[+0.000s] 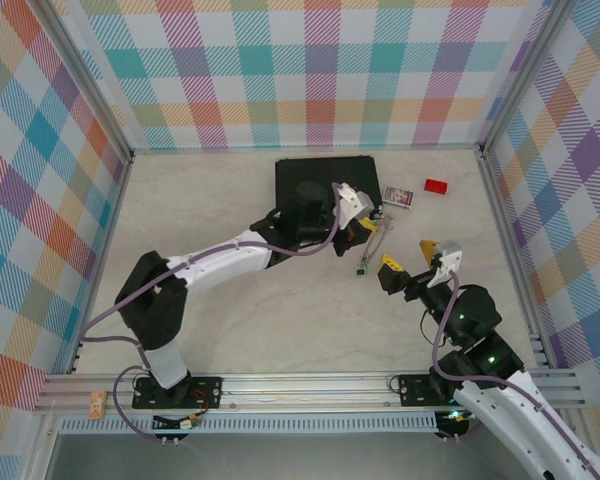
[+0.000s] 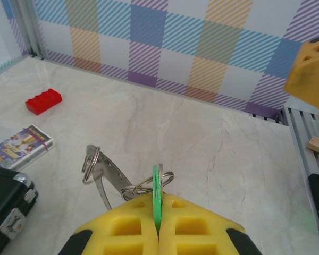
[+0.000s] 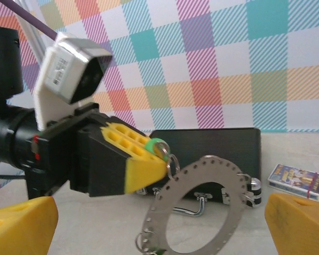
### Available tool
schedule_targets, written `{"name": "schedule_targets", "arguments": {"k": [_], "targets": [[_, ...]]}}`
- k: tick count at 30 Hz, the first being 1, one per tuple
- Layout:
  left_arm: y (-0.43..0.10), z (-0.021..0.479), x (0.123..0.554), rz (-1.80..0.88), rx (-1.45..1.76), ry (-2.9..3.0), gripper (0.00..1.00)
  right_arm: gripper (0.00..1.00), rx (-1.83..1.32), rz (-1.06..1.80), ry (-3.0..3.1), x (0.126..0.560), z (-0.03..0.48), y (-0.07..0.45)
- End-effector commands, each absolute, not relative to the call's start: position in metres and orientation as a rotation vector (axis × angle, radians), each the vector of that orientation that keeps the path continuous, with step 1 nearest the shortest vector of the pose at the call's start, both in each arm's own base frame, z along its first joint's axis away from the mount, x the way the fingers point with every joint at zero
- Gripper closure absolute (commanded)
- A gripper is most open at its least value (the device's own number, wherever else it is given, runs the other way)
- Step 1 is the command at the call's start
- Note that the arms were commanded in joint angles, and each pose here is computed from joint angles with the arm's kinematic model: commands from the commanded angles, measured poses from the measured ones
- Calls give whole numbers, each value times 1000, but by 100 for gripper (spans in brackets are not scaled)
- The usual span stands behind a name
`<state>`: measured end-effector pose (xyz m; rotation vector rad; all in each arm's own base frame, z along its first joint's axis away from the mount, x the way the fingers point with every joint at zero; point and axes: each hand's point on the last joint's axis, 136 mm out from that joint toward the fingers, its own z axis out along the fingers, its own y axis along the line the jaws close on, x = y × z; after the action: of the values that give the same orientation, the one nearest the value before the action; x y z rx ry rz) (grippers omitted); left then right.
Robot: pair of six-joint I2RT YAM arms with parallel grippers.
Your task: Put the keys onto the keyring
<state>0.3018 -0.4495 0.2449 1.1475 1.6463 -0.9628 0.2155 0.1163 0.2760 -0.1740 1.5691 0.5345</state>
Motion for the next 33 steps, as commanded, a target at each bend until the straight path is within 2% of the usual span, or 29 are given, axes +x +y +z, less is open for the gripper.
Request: {"name": "schedule_targets", "arguments": {"k": [1,9,17,33], "targets": [[-473,249,301,-982,1139,1634,100,1,-105,483,1559,218,277,102],[-489,227,306,-1008,993,1688,100,1,-101,479,1554,217,276,100],[-464,216,309,-929,851,1722,100,1,-128,484,1578,220,272,107],[-418,191,309,-783,793,1787,100,1,-154,486,1607,225,266,113]]}}
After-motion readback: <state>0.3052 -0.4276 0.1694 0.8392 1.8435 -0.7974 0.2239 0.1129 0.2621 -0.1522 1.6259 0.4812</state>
